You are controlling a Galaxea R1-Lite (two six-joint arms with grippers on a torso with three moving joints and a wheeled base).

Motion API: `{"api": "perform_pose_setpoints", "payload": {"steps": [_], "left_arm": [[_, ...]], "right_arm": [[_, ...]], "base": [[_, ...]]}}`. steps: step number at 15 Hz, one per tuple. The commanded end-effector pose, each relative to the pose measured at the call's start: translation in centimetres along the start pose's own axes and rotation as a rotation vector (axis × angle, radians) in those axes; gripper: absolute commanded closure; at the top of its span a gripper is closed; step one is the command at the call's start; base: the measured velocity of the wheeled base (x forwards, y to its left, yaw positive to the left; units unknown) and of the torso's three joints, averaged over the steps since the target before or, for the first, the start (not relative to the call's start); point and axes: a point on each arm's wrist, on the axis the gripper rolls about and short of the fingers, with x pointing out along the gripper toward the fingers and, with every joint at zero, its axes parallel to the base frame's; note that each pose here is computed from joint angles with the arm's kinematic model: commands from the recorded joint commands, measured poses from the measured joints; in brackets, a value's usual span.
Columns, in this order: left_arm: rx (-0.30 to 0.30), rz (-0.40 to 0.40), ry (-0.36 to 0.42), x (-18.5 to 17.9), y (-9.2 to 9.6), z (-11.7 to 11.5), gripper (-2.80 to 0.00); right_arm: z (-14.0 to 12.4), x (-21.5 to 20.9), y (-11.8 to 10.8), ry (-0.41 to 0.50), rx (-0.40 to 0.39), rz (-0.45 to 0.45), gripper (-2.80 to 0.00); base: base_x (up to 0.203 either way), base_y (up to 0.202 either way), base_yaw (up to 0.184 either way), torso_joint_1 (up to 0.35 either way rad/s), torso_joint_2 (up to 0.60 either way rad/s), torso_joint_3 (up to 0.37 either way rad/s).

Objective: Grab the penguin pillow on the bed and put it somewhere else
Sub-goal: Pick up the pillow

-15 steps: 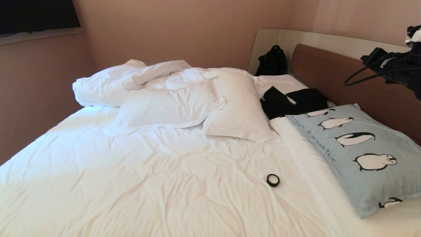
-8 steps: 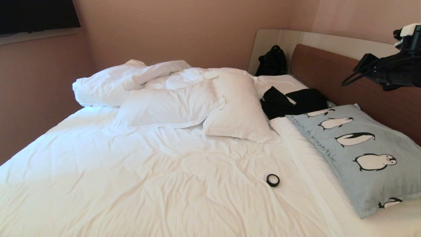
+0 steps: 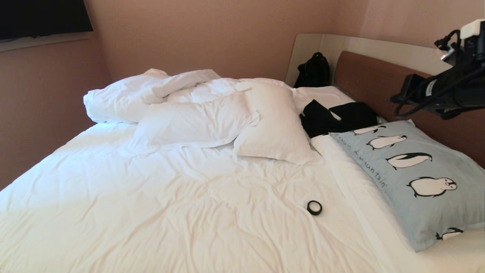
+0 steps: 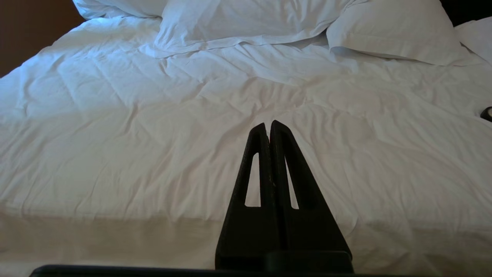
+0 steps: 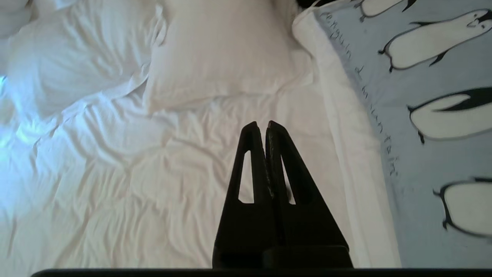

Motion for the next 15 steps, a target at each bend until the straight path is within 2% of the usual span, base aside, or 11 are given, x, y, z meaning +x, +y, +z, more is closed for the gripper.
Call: {"api": "perform_pose_setpoints", "payload": {"steps": [1,5,7,11,15], "left_arm": [[-0.001,0.001,0.001,0.0,0.0,0.0,0.00],[-0.001,0.001,0.001,0.0,0.0,0.0,0.00],[-0.001,0.000,0.001,0.0,0.0,0.0,0.00],[-0.001,0.000,0.001,0.0,0.0,0.0,0.00],[-0.001,0.000,0.001,0.0,0.0,0.0,0.00]], "right_arm": [[-1.4,-5.9,1.2,0.012,-0.031,0.097,0.00],[-6.9,-8.8,-0.4,0.142,-0.017,0.119,0.00],[-9.8,-10.1,-1.5,0.170,-0.009,0.132,0.00],[-13.2,-15.5,-2.5,0.099,-0.024,0.177,0.00],[-15.8,-20.3,-3.1,-0.009,-0.051,0.169,0.00]], "base": [[0.000,0.000,0.000,0.000,0.00,0.000],[0.000,0.000,0.000,0.000,0.00,0.000],[0.000,0.000,0.000,0.000,0.00,0.000],[0.000,0.000,0.000,0.000,0.00,0.000],[0.000,0.000,0.000,0.000,0.00,0.000]]}}
